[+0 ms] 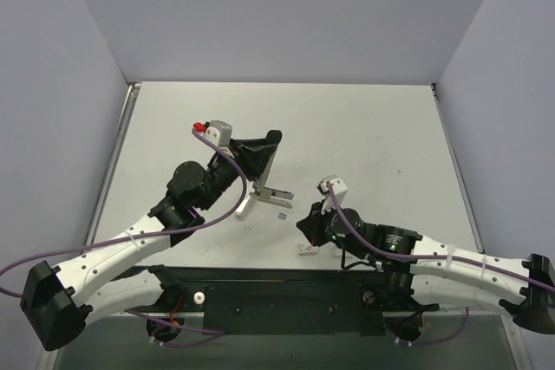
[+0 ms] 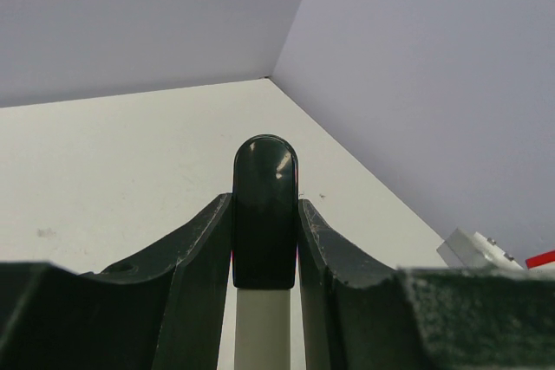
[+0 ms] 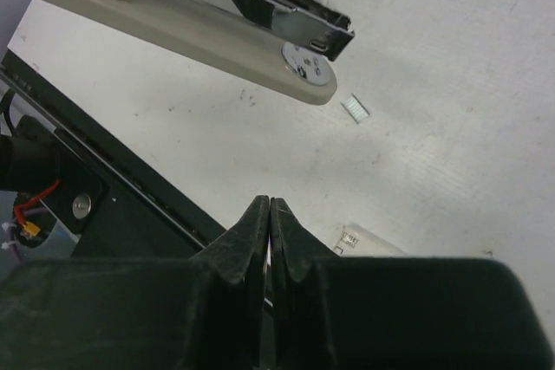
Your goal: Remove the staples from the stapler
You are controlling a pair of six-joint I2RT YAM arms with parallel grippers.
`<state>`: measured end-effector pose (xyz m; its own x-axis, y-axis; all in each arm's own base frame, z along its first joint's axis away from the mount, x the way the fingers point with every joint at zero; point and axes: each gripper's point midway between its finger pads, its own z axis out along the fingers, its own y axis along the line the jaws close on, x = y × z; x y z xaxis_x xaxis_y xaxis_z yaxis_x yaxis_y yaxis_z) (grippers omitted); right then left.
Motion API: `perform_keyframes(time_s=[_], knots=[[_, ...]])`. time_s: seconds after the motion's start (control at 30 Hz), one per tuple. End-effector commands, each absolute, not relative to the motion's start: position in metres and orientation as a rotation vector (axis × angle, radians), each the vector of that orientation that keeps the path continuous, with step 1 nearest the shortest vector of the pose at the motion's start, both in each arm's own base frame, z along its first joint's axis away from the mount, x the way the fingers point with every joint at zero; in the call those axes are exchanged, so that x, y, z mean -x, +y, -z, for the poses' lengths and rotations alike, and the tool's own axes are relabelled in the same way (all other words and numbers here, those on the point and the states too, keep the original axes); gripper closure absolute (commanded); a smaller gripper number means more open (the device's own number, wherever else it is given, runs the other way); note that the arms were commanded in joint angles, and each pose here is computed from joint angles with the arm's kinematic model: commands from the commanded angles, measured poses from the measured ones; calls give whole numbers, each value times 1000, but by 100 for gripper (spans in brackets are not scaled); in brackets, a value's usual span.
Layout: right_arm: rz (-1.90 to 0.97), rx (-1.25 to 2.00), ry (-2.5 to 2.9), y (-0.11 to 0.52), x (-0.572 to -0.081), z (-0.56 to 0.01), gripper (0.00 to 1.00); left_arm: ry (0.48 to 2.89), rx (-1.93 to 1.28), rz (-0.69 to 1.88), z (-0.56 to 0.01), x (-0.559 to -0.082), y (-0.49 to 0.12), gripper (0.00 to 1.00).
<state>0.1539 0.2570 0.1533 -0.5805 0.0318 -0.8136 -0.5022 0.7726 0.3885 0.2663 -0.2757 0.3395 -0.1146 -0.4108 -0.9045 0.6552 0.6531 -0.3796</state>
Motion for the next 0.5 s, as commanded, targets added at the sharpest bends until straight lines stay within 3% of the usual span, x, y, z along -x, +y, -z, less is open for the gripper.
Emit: perform_keyframes(time_s=[0.0, 0.47], knots=[[-816, 229, 2022, 275, -156, -154, 100, 1319, -126, 945, -374, -261, -257, 100], [-874, 70, 1946, 304, -168, -151, 100, 1371, -7, 969, -361, -253, -237, 100]])
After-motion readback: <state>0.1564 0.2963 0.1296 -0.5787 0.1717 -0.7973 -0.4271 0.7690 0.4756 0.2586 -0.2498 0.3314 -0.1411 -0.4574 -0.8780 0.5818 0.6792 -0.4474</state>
